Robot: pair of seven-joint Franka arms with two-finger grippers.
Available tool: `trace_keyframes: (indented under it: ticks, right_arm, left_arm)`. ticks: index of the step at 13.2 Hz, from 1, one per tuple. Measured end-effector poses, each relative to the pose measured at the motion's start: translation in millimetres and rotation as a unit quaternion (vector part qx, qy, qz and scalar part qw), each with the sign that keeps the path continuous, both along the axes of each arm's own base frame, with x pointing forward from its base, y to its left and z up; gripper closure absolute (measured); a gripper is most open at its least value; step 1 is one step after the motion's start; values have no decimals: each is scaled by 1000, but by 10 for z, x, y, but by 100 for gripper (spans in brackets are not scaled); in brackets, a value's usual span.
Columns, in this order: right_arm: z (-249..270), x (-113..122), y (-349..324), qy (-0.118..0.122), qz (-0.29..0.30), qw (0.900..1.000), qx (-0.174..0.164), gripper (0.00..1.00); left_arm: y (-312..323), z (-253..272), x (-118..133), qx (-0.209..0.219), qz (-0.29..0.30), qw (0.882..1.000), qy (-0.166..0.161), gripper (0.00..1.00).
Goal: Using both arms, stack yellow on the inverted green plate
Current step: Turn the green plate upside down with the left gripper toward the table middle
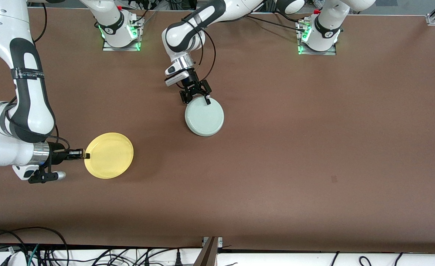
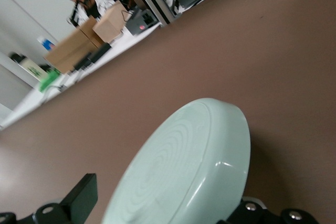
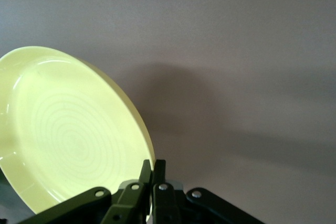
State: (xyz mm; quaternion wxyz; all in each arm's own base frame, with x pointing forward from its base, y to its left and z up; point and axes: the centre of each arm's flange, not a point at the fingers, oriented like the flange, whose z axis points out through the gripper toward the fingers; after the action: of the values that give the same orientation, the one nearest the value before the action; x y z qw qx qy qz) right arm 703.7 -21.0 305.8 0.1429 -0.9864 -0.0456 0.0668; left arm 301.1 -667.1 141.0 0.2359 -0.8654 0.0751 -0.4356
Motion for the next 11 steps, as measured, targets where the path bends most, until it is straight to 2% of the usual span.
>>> trace_keyframes:
  ticks: [2,4,8,11]
  right_arm:
    - [-1,1,57,2,0,1000,-1,97]
    - [-1,1,64,2,0,1000,-1,97]
    - [-1,0,62,2,0,1000,-1,97]
    - [-1,0,62,2,0,1000,-1,97]
  left_arm:
    - [-74,-16,42,-86,9,996,1,0]
    - [-119,3,158,-145,5,989,15,0]
    - [-140,193,535,-224,-18,973,47,0]
    - [19,279,998,-274,-43,958,69,0]
